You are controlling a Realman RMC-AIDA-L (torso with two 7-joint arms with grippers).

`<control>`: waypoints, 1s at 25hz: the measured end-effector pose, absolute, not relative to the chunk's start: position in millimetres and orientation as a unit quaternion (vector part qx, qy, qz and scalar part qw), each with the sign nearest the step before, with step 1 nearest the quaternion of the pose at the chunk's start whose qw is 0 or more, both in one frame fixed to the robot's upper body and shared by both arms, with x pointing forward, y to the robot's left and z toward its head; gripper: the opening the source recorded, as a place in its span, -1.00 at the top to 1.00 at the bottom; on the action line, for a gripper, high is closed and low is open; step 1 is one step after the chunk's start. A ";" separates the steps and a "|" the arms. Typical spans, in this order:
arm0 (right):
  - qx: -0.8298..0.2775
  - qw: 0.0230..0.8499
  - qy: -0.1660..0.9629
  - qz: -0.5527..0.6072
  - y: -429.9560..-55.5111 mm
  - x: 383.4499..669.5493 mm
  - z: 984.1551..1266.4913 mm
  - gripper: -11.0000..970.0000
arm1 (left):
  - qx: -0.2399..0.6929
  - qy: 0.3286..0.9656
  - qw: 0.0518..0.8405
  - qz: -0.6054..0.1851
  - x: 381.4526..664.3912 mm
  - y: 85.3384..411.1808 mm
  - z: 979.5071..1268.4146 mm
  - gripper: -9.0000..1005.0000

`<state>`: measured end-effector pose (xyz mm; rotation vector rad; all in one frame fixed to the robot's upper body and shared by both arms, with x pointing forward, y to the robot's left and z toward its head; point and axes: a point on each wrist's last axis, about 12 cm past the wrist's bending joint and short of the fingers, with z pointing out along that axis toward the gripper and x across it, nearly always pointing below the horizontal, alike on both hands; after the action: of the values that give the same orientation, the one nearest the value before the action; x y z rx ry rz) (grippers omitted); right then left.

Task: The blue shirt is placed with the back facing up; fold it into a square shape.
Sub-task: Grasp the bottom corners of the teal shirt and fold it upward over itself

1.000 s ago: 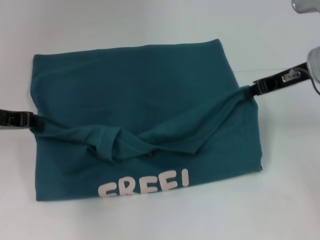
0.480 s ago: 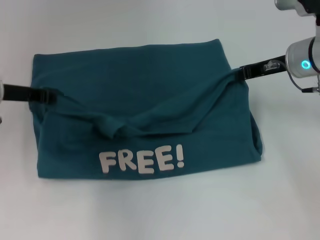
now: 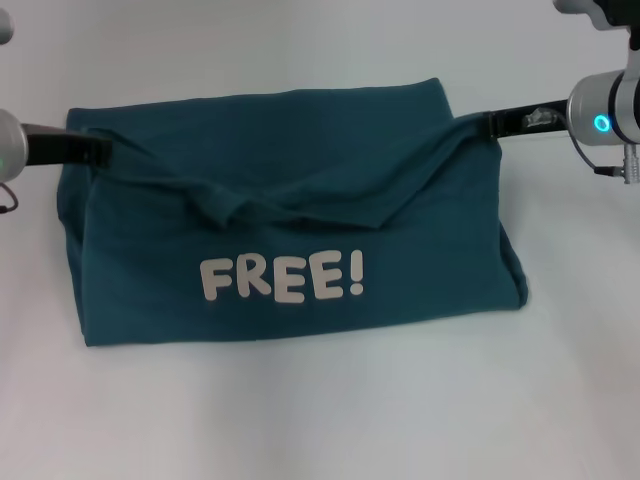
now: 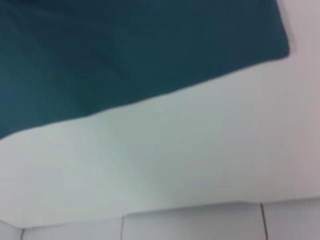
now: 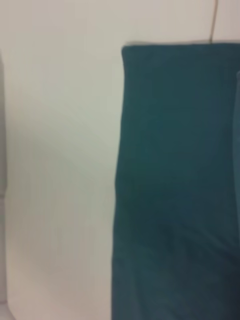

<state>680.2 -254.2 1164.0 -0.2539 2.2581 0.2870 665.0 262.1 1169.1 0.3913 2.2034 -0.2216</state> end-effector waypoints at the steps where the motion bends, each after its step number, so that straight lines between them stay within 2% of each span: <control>1: -0.099 0.416 0.897 0.113 -254.5 680.8 1163.5 0.89 | 0.156 0.882 0.437 -0.085 666.5 261.1 1168.7 0.96; 15: -0.064 0.461 0.879 0.101 -256.7 689.3 1159.5 0.89 | 0.145 0.867 0.475 -0.040 678.9 254.8 1154.9 0.97; 25: -0.065 0.466 0.878 0.090 -254.5 690.7 1154.3 0.89 | 0.158 0.868 0.470 -0.026 681.2 245.2 1137.9 0.96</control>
<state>690.7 -254.5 1154.3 -0.1600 2.1540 0.2217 681.2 245.2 1137.9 0.3876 2.1265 -0.0643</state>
